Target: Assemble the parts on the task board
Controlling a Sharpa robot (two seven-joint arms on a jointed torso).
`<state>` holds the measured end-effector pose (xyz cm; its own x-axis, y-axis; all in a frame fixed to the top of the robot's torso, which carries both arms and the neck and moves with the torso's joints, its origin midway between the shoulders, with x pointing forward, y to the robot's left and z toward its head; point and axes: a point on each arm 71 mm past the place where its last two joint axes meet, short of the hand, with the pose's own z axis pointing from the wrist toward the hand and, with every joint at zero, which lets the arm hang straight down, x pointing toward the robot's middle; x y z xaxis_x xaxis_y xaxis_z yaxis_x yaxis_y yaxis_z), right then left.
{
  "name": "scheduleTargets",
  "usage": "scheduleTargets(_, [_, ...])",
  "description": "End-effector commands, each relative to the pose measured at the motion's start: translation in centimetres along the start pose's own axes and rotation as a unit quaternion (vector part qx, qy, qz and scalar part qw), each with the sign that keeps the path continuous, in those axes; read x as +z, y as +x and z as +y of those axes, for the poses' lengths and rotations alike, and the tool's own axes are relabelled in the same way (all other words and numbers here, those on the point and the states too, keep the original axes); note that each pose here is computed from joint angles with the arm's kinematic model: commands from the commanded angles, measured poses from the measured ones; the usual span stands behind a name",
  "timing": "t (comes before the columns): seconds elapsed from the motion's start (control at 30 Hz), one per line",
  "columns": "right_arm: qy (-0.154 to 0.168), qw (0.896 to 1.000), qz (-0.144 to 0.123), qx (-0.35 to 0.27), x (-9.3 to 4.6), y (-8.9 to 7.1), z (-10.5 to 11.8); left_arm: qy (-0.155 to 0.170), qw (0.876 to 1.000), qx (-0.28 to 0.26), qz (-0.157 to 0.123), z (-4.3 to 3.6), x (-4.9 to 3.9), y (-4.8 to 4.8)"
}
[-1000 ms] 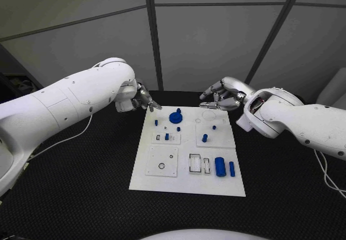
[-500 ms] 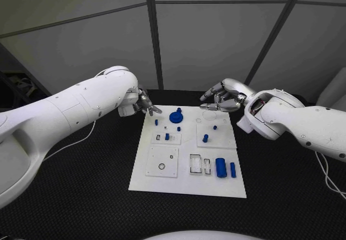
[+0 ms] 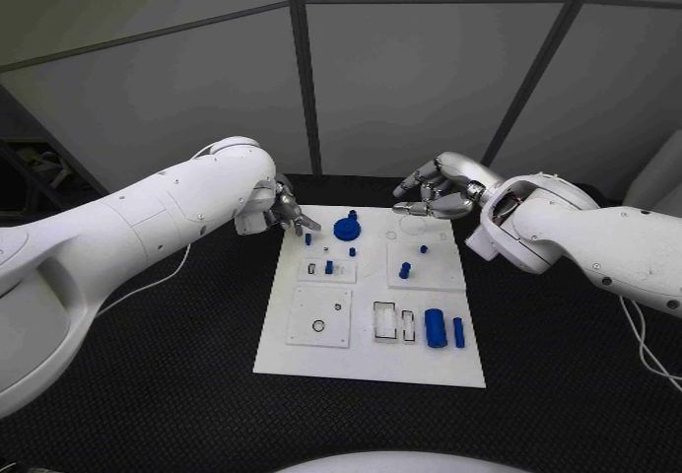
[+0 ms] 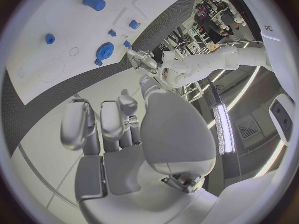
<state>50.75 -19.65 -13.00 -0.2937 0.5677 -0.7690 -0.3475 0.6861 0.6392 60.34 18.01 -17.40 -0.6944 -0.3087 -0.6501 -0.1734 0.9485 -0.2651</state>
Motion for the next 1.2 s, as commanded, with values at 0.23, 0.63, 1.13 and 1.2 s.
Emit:
scheduleTargets(0.23, [-0.005,1.000,-0.001,-0.001,0.04,-0.01,0.28,0.005,0.999,0.027,0.031,-0.28,0.00,0.56])
scheduleTargets(0.63, [-0.006,1.000,0.000,-0.001,0.08,0.06,0.36,0.010,0.999,0.025,0.030,-0.40,0.09,0.68])
scheduleTargets(1.13, [-0.006,1.000,0.000,-0.001,0.10,0.10,0.42,0.014,0.999,0.021,0.025,-0.54,0.23,0.75])
scheduleTargets(1.2, [-0.006,1.000,0.000,-0.001,0.10,0.10,0.42,0.013,0.999,0.021,0.025,-0.54,0.24,0.75])
